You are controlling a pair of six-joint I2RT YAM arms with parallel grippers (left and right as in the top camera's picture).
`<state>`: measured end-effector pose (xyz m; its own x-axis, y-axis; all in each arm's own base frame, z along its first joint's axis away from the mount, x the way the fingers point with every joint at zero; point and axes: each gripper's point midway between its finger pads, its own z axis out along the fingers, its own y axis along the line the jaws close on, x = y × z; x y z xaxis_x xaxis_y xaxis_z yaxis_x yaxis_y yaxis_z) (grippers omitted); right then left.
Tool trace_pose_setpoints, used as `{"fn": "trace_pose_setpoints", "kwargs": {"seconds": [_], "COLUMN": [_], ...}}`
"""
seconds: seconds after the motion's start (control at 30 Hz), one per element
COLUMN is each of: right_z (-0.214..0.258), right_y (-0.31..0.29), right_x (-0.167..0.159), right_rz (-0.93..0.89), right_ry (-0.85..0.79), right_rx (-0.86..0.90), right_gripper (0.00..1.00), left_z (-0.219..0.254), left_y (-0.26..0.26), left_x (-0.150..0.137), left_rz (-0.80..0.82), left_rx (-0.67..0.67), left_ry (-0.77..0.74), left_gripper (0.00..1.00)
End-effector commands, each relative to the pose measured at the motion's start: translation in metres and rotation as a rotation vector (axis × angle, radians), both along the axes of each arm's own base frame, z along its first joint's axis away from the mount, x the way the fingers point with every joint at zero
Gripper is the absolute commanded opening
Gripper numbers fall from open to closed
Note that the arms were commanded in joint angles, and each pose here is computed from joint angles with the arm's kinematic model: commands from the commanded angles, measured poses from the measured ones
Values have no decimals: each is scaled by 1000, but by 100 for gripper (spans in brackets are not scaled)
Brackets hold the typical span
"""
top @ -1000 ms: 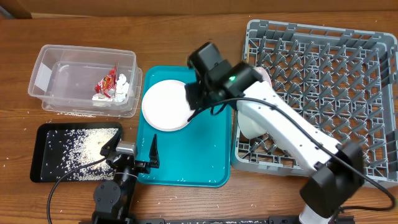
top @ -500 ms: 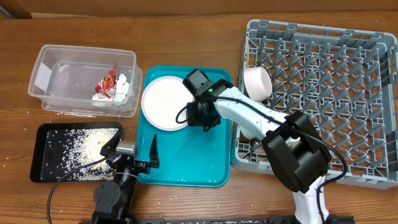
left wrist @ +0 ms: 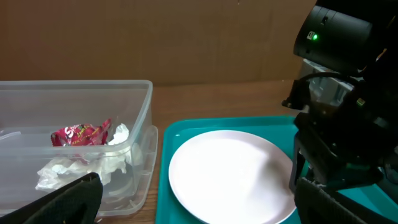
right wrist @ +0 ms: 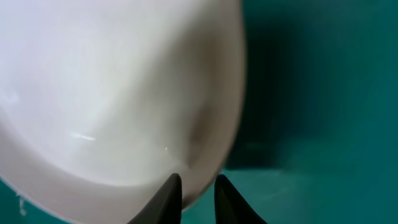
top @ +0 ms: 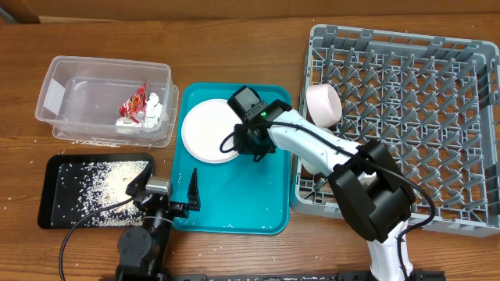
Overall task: Sort waste into correct bins and load items into the dishwasher
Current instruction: 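Move the right gripper to the white plate and grasp its edge, then lift the white plate and stand it upright in the rack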
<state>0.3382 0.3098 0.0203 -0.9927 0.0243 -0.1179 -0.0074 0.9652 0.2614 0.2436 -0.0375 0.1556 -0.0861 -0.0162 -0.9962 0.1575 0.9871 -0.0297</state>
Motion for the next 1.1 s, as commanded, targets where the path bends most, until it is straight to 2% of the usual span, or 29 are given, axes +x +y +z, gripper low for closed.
{"fn": "trace_pose_setpoints", "kwargs": {"seconds": [0.0,0.03,0.07,0.13,0.23,0.47,0.6,0.73,0.9,0.97,1.07], "right_z": [-6,-6,-6,-6,-12,-23,1,55,156,196,264], "right_y": [-19,-19,-18,-16,-13,-18,-21,-38,-79,-109,-174], "right_x": [17,18,18,16,14,9,15,31,45,46,41], "right_rz": [-83,-102,-121,-168,-219,-231,-203,-204,-235,-281,-388], "right_ry": [-81,-79,-73,-49,-21,12,-26,-151,-426,-548,-778], "right_rx": [-107,-101,-94,-73,-53,-84,-82,-108,-186,-257,-506], "right_gripper": [31,43,48,48,42,6,4,4,4,4,4], "left_z": [-1,-1,-1,-1,-1,-1,-1,-1,-1,-1,-1], "left_y": [3,3,3,3,3,3,3,3,3,3,3], "left_x": [0,0,0,0,0,0,0,0,0,0,0], "left_rz": [16,16,16,16,16,16,16,16,16,16,16], "left_rx": [-17,-17,-17,-17,-17,-17,-17,-17,-17,-17,-17], "left_ry": [3,3,3,3,4,3,3,3,3,3,4], "left_gripper": [100,100,100,100,100,100,100,100,100,100,100]}}
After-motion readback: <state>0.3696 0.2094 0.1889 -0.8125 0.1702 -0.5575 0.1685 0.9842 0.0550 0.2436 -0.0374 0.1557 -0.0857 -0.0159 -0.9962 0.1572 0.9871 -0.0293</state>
